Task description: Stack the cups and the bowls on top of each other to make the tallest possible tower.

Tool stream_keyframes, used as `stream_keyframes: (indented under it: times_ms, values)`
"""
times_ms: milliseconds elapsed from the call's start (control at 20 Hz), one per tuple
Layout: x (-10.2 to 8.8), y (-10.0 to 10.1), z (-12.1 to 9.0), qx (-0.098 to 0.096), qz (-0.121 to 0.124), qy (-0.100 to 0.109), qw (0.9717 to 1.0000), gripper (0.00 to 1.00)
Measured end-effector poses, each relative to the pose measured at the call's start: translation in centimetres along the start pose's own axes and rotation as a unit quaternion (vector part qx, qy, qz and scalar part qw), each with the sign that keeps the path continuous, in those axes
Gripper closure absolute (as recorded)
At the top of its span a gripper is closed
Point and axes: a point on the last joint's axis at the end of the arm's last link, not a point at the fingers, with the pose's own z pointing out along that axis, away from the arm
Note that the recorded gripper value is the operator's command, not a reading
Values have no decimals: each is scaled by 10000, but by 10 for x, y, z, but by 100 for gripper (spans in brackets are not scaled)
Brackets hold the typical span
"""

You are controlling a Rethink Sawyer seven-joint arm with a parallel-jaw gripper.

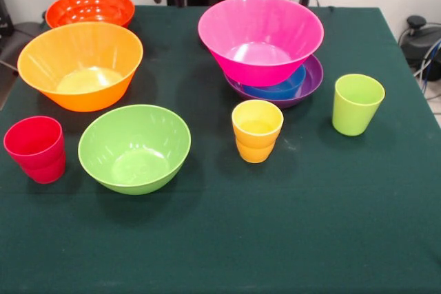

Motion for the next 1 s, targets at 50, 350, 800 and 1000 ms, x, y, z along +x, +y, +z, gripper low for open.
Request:
stream_keyframes:
  times_ms: [50, 350, 800, 1000]
  values:
    - [0, 0, 2, -2, -24, 7, 10000, 0]
    - [0, 0, 18, -16, -216, 60, 9997, 0]
    - [1, 13, 39, -133, -543, -62, 9984, 0]
    - [2, 21, 43, -175, -613, -123, 9979, 0]
